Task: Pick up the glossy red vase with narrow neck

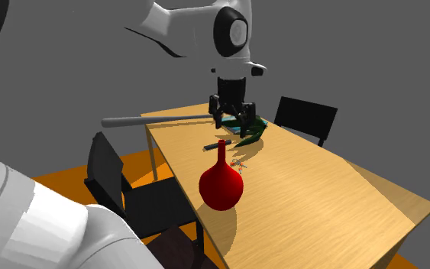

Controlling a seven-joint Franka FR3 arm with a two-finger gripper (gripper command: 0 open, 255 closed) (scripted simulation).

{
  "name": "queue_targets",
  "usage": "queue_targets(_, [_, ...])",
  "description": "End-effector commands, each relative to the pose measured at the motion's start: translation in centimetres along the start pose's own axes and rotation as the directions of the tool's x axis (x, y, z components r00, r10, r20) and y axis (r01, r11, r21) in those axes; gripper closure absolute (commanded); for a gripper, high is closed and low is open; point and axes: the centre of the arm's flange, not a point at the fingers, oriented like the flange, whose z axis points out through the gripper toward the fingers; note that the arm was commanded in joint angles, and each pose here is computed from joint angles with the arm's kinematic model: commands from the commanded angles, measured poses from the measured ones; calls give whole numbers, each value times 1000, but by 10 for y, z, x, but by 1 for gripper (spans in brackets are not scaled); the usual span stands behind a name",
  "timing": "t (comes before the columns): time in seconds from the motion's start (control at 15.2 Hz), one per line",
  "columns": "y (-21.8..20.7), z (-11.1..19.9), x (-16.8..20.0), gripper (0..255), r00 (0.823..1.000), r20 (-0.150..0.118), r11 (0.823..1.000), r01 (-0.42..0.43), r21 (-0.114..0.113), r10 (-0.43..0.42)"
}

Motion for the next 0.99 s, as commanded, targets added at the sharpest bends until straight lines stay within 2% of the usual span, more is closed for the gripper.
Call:
queue_targets(0.0, [-19,13,13,0,1000,1,1000,-7,0,7])
queue_targets(0.46, [-82,59,61,0,1000,8,1000,-26,-2,26])
queue_targets(0.92, [-82,96,60,0,1000,8,1000,-26,-2,26])
